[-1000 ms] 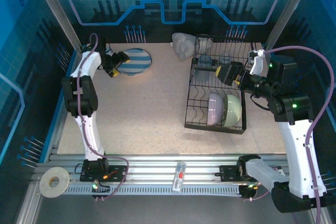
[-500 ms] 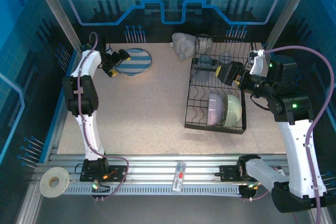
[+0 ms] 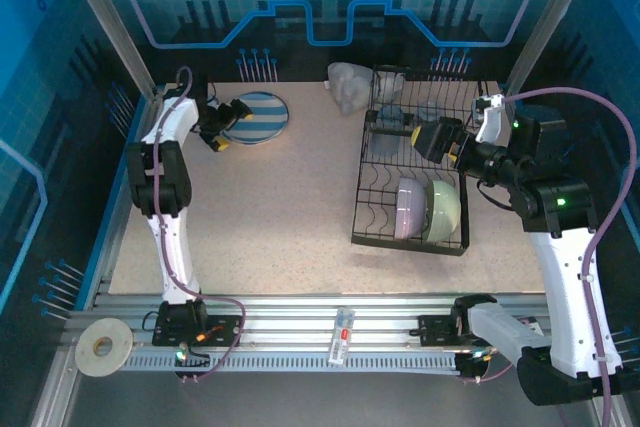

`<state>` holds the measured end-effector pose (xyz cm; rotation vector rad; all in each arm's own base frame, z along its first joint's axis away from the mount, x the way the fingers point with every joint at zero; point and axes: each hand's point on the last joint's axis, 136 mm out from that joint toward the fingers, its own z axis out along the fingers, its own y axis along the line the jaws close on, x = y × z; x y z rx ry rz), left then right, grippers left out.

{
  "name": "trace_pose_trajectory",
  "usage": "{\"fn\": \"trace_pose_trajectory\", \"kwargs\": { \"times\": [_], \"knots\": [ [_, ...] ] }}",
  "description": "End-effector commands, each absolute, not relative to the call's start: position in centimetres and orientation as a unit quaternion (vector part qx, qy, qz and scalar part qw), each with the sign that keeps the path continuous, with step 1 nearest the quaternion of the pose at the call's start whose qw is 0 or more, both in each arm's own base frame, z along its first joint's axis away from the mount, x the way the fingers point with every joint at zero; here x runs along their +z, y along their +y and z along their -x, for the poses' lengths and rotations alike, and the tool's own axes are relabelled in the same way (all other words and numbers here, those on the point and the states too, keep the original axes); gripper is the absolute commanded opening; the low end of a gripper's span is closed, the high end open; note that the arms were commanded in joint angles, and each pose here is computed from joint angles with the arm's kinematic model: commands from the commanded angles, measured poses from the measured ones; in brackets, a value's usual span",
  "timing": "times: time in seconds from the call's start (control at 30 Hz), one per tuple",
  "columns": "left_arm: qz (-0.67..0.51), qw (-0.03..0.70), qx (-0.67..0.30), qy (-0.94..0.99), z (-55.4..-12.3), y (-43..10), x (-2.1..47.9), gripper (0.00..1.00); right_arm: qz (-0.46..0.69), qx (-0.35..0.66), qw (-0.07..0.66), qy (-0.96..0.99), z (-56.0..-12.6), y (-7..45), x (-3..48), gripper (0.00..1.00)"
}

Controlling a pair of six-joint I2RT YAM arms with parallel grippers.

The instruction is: Unload the mixed dishes from the dish rack

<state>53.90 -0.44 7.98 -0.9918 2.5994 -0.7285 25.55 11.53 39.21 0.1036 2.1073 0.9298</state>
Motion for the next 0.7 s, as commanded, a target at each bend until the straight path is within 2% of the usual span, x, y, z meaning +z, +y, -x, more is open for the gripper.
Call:
{"fn": "trace_pose_trajectory", "kwargs": {
  "times": [0.0, 0.67],
  "knots": [
    [0.344, 0.142, -0.271, 0.888, -55.1, -1.2, 9.1, 0.99, -0.033, 0.369, 0.411, 0.833, -25.2, 11.8, 39.5, 1.0],
    [0.339, 0.129, -0.3, 0.882, -56.9, -3.1, 8.7, 0.99, -0.035, 0.373, 0.415, 0.829, -24.8, 11.8, 39.6, 1.0]
  ]
}}
